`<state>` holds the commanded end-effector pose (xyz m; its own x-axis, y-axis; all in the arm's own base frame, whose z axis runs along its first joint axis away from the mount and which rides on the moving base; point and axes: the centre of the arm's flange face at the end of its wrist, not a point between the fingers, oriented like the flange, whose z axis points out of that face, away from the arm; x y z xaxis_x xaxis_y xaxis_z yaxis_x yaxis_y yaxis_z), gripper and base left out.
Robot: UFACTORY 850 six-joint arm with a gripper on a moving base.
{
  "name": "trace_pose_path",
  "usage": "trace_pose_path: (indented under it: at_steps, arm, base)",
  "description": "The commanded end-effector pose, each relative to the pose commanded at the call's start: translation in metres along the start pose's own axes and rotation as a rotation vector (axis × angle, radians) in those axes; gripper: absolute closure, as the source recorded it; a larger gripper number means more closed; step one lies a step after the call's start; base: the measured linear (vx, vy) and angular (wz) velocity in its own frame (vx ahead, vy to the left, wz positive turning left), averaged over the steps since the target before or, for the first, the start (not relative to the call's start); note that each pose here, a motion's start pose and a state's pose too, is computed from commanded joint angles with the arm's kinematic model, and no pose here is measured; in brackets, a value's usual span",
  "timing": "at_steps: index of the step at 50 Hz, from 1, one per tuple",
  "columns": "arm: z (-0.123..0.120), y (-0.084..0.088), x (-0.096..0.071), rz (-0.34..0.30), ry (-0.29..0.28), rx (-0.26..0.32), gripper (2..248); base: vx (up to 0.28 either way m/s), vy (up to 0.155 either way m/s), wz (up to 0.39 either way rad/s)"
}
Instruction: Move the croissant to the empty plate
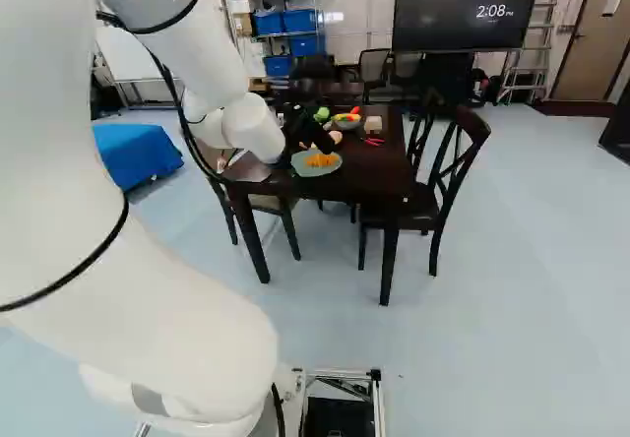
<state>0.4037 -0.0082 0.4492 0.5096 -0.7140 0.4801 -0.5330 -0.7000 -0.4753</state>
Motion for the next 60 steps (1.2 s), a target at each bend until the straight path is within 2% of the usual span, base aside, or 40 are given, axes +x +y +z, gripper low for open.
trace_pose_path:
  at_steps: [19, 30, 40, 60]
  arm:
    - [-0.003, 0.029, -0.033, -0.235, 0.113, 0.094, 3]
    - [-0.006, 0.044, -0.049, -0.346, 0.176, 0.131, 3]
    - [-0.009, 0.057, -0.063, -0.440, 0.232, 0.157, 3]
    - [-0.016, 0.077, -0.085, -0.587, 0.328, 0.188, 3]
  base:
    - [0.000, 0.000, 0.000]
    - [0.000, 0.000, 0.000]
    - [0.000, 0.000, 0.000]
    - [0.000, 0.000, 0.000]
